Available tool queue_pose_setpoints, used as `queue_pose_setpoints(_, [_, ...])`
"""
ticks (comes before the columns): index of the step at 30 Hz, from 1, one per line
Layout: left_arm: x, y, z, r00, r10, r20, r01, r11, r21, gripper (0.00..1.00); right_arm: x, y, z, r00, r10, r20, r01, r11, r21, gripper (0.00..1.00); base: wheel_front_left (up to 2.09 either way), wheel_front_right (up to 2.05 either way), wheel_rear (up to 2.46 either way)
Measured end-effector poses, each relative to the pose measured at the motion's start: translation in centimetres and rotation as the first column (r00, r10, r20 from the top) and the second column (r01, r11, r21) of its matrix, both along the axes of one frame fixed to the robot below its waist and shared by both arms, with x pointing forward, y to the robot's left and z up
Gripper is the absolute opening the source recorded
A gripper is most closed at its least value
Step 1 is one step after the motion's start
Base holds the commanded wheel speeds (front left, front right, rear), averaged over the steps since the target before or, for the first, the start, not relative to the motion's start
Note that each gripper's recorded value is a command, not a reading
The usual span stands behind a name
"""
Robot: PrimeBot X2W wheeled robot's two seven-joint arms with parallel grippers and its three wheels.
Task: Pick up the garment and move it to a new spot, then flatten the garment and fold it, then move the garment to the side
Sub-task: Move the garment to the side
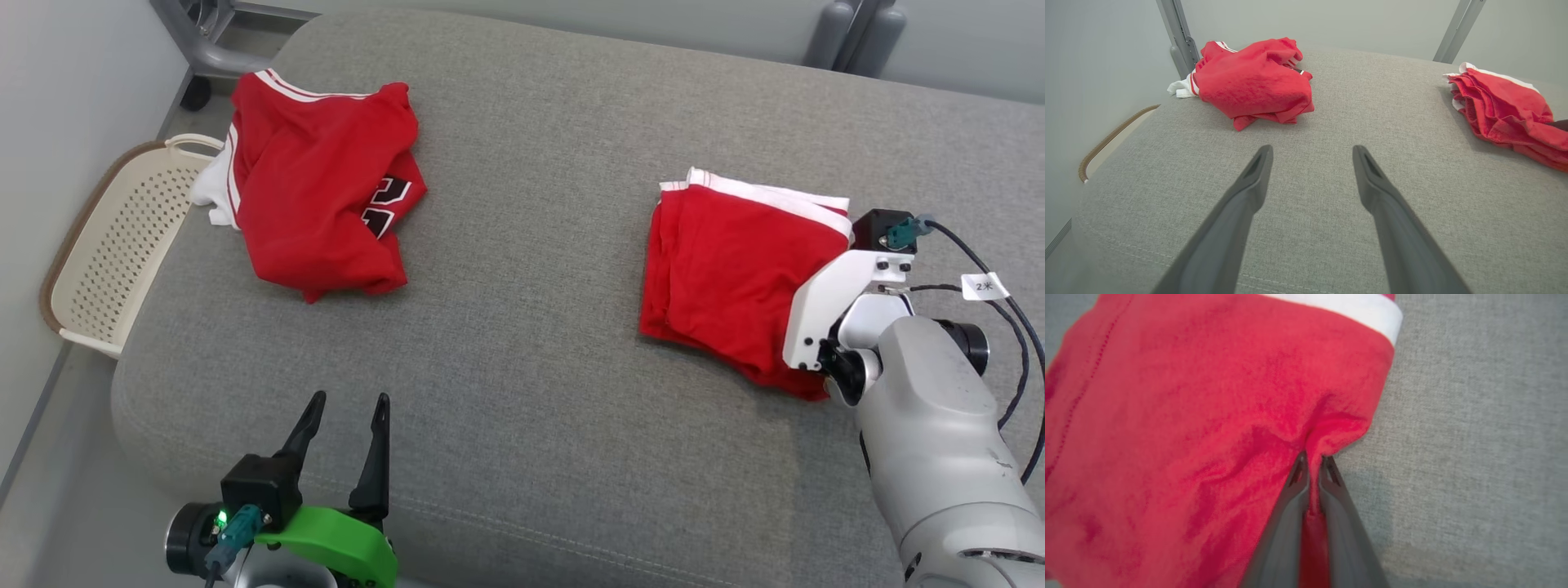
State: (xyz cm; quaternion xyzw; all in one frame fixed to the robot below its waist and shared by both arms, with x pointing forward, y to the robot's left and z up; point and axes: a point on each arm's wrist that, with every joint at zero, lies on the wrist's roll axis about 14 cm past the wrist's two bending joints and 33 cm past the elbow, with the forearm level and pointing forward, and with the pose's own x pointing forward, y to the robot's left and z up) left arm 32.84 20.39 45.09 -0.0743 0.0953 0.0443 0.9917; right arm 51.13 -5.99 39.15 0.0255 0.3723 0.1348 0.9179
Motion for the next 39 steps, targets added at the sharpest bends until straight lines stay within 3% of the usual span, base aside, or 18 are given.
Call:
queue_pose_setpoints(9, [1.8,-2.1,0.2,0.997,-0.073,0.021,0.073,0.997,-0.014,1.00,-0.3,-2.4,0.9,0.997,0.037,0.064,-0.031,0.995,-0.100,0.00,0.00,0.00,0.00])
queue_pose_setpoints(22, [5.7,-7.9,1.1,0.960,-0.272,0.062,0.273,0.962,0.001,1.00,-0.4,-12.4,2.8,0.988,-0.005,0.157,0.045,0.966,-0.253,0.00,0.00,0.00,0.00])
queue_pose_setpoints(28, [7.3,-9.8,0.9,0.939,-0.338,0.067,0.338,0.941,0.013,1.00,-0.5,-18.4,3.3,0.985,-0.048,0.168,0.102,0.939,-0.329,0.00,0.00,0.00,0.00])
queue_pose_setpoints(39, [9.4,-13.5,0.6,0.879,-0.473,0.057,0.471,0.881,0.044,1.00,-0.4,-25.5,4.2,0.979,-0.079,0.189,0.156,0.884,-0.441,0.00,0.00,0.00,0.00])
